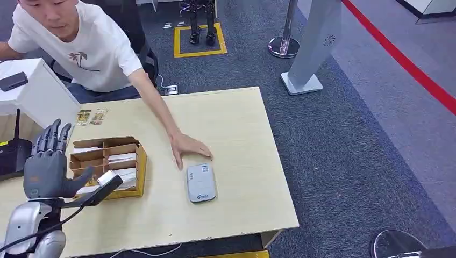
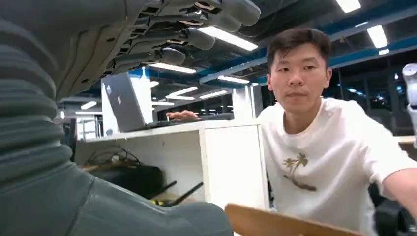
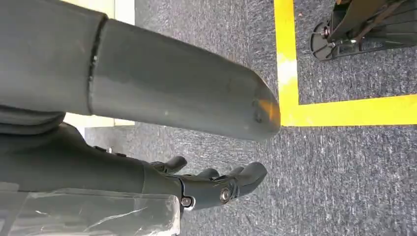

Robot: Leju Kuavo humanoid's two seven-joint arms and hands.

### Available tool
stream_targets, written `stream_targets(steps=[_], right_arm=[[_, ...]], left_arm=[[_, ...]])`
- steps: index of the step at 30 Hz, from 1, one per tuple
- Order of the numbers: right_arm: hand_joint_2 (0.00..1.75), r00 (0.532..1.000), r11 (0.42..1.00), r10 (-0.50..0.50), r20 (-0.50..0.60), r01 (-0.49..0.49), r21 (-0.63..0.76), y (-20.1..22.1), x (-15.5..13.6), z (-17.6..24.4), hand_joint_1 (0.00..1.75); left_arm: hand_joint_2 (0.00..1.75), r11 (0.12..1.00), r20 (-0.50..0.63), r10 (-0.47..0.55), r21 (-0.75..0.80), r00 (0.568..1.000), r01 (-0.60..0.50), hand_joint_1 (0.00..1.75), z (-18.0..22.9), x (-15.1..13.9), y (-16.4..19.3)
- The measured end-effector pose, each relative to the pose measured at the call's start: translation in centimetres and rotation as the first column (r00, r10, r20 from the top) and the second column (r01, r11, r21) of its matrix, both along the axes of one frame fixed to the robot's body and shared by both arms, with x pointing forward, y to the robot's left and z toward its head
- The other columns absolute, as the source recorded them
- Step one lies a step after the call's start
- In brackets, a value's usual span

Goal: Pass the card to the sensor for recognition and then transmit it.

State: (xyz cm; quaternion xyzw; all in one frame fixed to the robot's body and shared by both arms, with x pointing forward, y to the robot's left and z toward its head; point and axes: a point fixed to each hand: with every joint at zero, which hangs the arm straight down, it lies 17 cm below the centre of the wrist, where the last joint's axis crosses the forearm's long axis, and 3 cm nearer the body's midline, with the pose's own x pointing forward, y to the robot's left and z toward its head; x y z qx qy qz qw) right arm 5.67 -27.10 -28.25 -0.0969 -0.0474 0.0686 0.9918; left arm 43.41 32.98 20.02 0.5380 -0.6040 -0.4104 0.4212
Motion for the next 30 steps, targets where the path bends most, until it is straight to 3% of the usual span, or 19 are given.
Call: stream_targets(steps=[5,15,30], right_arm=[[1.75,1.000,1.000,-0.008,0.002,0.008,-0.003,0.0,0.0,0.0,0.00],[1.75,1.000,1.000,-0.024,0.004,0.024,-0.007,-0.1,0.0,0.0,0.00],[1.75,0.999,0.999,-0.039,-0.006,0.039,-0.007,-0.1,-0.2,0.0,0.00]], left_arm=[[1.75,0.998,0.040,-0.020,-0.054,0.999,0.022,0.00,-0.8,-2.8,-2.4],[1.75,0.991,-0.027,0.020,-0.128,0.999,-0.024,0.00,-4.0,-5.8,-3.6],[1.75,0.989,-0.192,0.112,-0.077,0.975,-0.128,0.00,-8.6,-7.1,-2.6]])
